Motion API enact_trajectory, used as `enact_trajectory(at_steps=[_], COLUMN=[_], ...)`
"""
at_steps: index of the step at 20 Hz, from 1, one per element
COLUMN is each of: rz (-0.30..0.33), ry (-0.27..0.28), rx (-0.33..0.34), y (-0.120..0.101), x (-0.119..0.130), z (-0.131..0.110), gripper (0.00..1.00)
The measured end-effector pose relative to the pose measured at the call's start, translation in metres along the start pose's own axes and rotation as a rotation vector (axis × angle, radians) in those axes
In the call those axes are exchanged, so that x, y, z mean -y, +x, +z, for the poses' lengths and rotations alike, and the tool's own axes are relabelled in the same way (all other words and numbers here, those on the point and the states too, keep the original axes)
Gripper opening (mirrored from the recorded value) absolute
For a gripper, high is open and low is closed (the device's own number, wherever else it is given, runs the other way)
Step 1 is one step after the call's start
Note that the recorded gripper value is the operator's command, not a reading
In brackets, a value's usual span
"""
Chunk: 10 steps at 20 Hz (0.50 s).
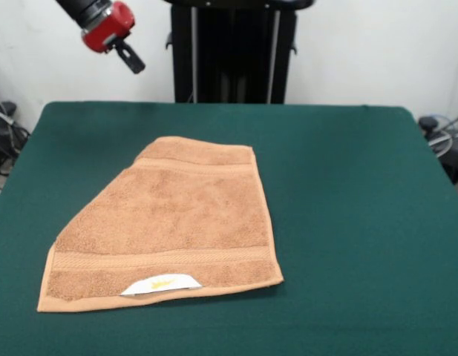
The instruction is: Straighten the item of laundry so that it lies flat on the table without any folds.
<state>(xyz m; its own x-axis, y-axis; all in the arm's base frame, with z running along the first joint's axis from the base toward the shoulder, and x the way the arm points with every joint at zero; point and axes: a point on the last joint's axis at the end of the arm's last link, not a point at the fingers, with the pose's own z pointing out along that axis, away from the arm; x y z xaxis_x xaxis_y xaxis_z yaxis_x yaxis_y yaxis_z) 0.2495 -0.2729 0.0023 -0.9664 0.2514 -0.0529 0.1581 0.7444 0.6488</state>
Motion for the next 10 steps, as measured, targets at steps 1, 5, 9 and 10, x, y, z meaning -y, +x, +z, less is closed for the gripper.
enact_trajectory(at_steps=[1,5,9,10], rz=[-0.002,-0.006,-0.013,-0.015], ry=[-0.005,-0.017,-0.021,-0.021], rx=[0.001,0.003,-0.004,-0.006], y=[-0.0010,-0.0029,-0.0047,-0.0051], x=[-0.0004,-0.0013,-0.0034,-0.0040], z=[0.0025,0.0079,0.0113,0.0119], gripper=[0.00,0.00,0.00,0.00])
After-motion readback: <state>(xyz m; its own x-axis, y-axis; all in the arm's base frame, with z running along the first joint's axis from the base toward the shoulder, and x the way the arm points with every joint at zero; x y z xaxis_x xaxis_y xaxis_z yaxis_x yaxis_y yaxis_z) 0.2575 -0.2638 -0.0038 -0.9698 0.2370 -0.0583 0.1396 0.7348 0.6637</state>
